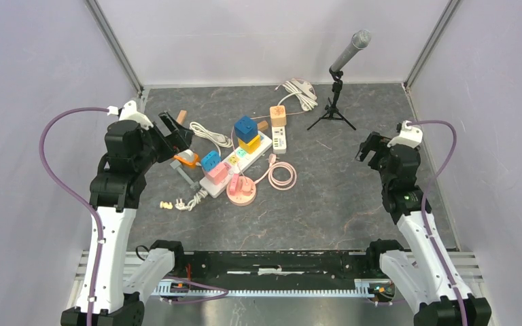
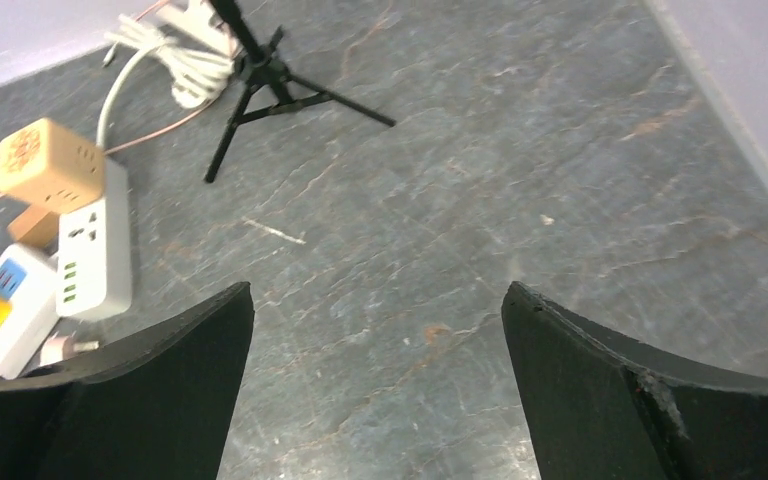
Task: Pull the plug off the socket
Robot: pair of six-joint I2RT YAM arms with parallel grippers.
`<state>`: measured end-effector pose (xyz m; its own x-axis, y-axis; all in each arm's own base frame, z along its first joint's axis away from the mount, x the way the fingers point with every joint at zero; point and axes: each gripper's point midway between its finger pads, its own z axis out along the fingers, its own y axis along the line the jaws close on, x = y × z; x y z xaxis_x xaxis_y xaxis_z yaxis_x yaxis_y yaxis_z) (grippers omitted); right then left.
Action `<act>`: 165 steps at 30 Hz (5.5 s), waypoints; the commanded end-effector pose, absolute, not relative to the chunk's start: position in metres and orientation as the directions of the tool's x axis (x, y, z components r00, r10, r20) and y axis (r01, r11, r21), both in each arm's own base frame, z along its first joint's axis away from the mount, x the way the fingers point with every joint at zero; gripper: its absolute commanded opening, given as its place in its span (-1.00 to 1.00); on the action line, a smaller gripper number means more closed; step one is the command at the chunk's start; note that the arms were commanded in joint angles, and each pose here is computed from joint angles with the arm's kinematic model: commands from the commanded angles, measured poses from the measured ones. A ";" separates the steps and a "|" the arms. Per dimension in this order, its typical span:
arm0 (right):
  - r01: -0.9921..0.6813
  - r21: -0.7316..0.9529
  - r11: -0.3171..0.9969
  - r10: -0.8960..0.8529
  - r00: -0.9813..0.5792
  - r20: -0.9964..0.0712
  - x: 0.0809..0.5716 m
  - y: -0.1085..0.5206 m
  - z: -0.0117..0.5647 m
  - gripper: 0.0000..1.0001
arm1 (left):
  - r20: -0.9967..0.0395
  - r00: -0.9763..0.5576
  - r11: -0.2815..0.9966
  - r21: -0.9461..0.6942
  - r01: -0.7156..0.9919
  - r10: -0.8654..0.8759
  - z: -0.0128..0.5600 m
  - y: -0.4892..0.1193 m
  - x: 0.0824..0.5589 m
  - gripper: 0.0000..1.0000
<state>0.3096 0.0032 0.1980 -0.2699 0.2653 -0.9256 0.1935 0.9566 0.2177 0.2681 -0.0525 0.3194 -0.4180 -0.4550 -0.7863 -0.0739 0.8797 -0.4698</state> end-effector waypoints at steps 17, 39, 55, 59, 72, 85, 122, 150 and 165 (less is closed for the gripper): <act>-0.385 0.396 0.834 0.328 -0.233 -0.916 0.287 0.110 0.216 0.87 | -0.800 -0.388 0.868 -0.497 0.000 -0.458 0.340 -0.062 0.269 0.99; -0.424 0.309 0.852 0.068 -0.494 -0.867 0.241 0.300 0.181 0.76 | -0.761 -0.477 0.861 -0.508 0.016 -0.440 0.310 -0.071 0.254 1.00; -0.332 0.037 0.943 -0.156 -0.537 -0.829 0.248 0.374 0.143 0.61 | -0.747 -0.506 0.866 -0.500 -0.002 -0.432 0.283 -0.070 0.240 1.00; -0.334 0.020 0.943 -0.174 -0.540 -0.824 0.252 0.381 0.128 0.57 | -0.744 -0.508 0.865 -0.501 -0.003 -0.433 0.283 -0.070 0.241 1.00; -0.362 -0.012 0.932 -0.254 -0.627 -0.736 0.259 0.391 0.090 0.17 | -0.671 -0.608 0.801 -0.591 0.094 -0.424 0.282 -0.101 0.248 1.00; -0.412 -0.110 0.905 -0.365 -0.616 -0.698 0.257 0.348 0.077 0.03 | -0.544 -0.722 0.746 -0.663 0.059 -0.427 0.240 -0.122 0.243 0.94; -0.531 0.004 0.847 -0.357 -0.576 -0.736 0.264 0.324 0.078 -0.57 | -0.437 -0.831 0.809 -0.587 -0.026 -0.343 0.094 -0.230 0.237 0.15; -0.492 0.018 0.871 -0.325 -0.603 -0.729 0.263 0.321 0.077 -0.58 | -0.394 -0.898 0.922 -0.387 -0.028 -0.193 0.001 -0.219 0.205 -0.61; -0.504 0.038 0.863 -0.335 -0.627 -0.704 0.258 0.322 0.085 -1.00 | -0.377 -0.910 0.941 -0.337 -0.038 -0.172 -0.011 -0.209 0.199 -0.61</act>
<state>0.2632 0.3104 0.0710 -0.6157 -0.3536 -0.7042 -0.4833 0.8753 -0.0169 0.2307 -0.2417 0.0369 -0.8546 -0.2668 -0.4455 -0.0049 0.8620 -0.5069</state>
